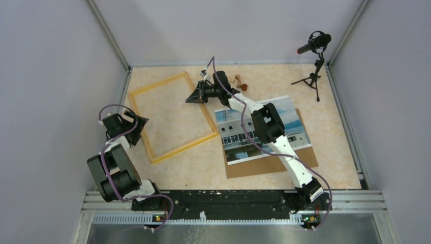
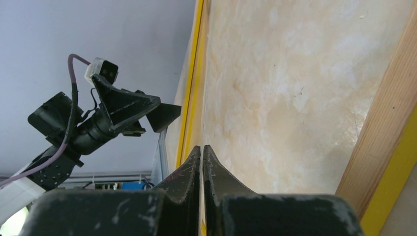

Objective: Put the photo into the frame

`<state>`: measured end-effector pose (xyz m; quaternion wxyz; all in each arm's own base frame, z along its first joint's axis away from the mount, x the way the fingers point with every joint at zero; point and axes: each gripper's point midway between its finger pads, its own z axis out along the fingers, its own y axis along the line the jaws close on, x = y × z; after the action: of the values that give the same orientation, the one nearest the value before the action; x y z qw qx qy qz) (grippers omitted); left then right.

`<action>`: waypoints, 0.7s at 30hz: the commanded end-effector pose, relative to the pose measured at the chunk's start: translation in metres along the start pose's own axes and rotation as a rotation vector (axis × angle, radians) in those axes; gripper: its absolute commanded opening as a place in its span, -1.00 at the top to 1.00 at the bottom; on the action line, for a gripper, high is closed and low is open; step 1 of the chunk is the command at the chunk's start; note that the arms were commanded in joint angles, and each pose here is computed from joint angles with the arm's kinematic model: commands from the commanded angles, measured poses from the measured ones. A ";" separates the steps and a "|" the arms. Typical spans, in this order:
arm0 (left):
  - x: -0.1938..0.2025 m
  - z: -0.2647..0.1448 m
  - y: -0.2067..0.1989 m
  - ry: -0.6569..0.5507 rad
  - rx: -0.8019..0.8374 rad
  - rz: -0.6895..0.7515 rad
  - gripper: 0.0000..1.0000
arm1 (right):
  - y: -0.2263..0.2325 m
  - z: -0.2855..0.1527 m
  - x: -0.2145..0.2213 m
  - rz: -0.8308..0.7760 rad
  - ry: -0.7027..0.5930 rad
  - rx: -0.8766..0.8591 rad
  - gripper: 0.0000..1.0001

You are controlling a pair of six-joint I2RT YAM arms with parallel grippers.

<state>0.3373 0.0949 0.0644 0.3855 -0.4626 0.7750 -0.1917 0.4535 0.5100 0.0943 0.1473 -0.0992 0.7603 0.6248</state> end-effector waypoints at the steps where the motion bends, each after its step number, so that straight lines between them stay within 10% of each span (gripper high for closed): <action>1: -0.015 -0.001 -0.020 -0.026 0.069 0.019 -0.97 | 0.009 0.000 -0.014 -0.070 -0.024 -0.037 1.00; 14: -0.013 0.000 -0.021 -0.011 0.077 0.018 -0.97 | 0.022 -0.002 -0.011 -0.045 -0.002 -0.106 1.00; 21: -0.044 -0.034 -0.034 -0.156 -0.039 0.131 -0.97 | 0.020 -0.005 -0.013 -0.032 -0.017 -0.079 0.30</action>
<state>0.3362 0.0963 0.0742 0.3870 -0.4567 0.7811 -0.1778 0.4561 0.5083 0.0813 0.1305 -0.0895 0.7544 0.6371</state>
